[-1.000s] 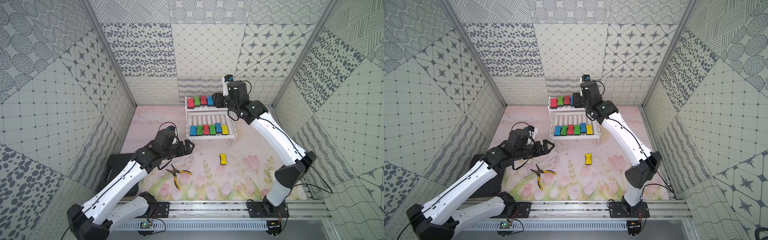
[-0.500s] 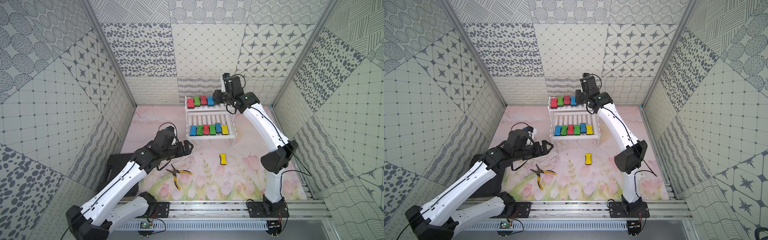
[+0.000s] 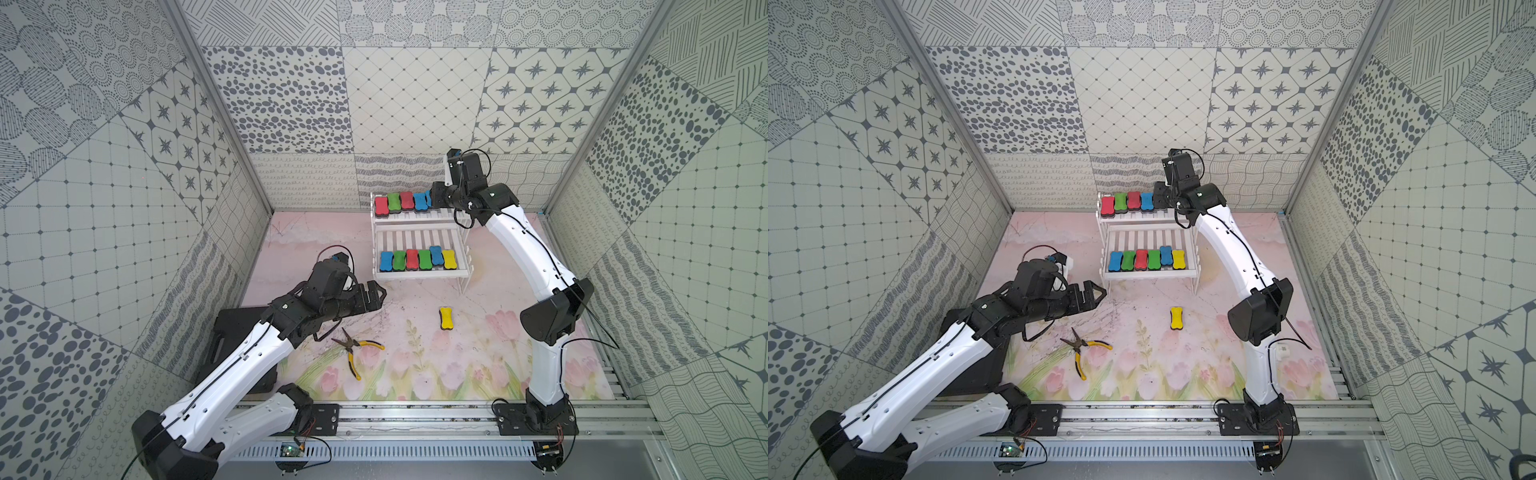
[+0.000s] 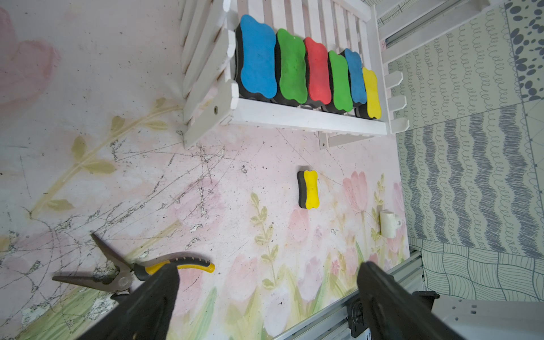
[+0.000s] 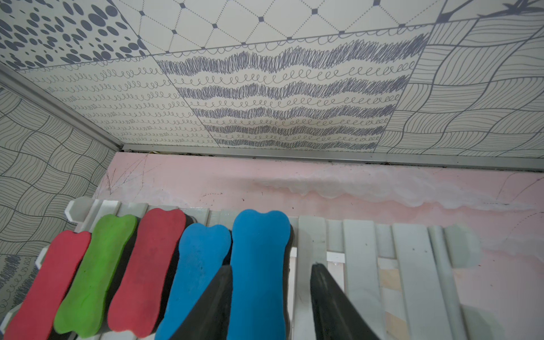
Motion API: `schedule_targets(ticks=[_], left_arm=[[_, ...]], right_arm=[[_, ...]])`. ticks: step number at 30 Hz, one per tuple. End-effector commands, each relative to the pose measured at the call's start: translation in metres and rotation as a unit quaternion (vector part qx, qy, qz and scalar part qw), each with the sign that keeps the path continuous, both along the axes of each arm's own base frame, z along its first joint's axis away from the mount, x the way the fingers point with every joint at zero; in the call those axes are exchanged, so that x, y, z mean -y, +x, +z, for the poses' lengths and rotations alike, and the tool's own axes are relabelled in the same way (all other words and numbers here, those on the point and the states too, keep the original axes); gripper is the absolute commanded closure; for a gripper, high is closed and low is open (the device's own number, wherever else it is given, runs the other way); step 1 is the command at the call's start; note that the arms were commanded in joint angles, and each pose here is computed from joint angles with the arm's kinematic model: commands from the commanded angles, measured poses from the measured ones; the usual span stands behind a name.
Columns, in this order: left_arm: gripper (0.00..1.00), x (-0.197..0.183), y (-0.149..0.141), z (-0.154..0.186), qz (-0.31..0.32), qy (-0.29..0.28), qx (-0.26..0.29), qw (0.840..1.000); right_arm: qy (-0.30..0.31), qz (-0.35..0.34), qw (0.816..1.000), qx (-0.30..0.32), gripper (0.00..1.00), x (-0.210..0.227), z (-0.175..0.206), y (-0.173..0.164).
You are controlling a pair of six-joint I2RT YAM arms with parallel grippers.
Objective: Remove the whiteboard erasers from the shelf
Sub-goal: Pick up the whiteboard eraser from the shelf.
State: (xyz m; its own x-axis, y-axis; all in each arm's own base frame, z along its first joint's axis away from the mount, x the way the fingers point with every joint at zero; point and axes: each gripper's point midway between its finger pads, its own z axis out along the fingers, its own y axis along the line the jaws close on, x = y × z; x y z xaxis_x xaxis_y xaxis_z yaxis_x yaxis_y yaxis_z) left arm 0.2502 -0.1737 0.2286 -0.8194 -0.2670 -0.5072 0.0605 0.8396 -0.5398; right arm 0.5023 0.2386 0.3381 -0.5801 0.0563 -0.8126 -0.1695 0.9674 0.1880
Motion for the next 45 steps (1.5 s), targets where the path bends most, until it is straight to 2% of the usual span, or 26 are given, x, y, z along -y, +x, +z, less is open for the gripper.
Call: schedule_targets(ticks=[1,8,19,25,30,39,45], left_arm=[[0.01,-0.004,0.001,-0.002,-0.001,0.015,0.004,1.000],[0.01,-0.006,0.001,0.000,0.002,0.018,0.008,1.000],[0.01,-0.006,0.000,-0.002,0.000,0.020,0.006,1.000],[0.01,-0.007,0.000,0.001,0.001,0.018,0.010,1.000],[0.01,-0.008,0.000,-0.001,0.003,0.021,0.009,1.000],[0.01,-0.006,0.001,-0.003,0.003,0.021,0.004,1.000],[0.01,-0.007,0.002,-0.002,0.005,0.023,0.006,1.000]], right_arm=[[-0.006,-0.012,1.000,-0.015,0.54,0.004,-0.017,0.003],[-0.023,-0.019,0.999,-0.033,0.56,0.014,-0.035,-0.008],[-0.012,-0.019,1.000,-0.004,0.55,0.024,-0.017,-0.024],[0.000,-0.006,1.000,0.027,0.38,0.018,0.014,-0.024],[-0.010,0.013,1.000,0.024,0.34,0.006,0.011,-0.026],[-0.016,0.019,1.000,0.018,0.33,-0.001,0.004,-0.021],[-0.026,0.017,1.000,0.004,0.37,0.000,-0.008,-0.019]])
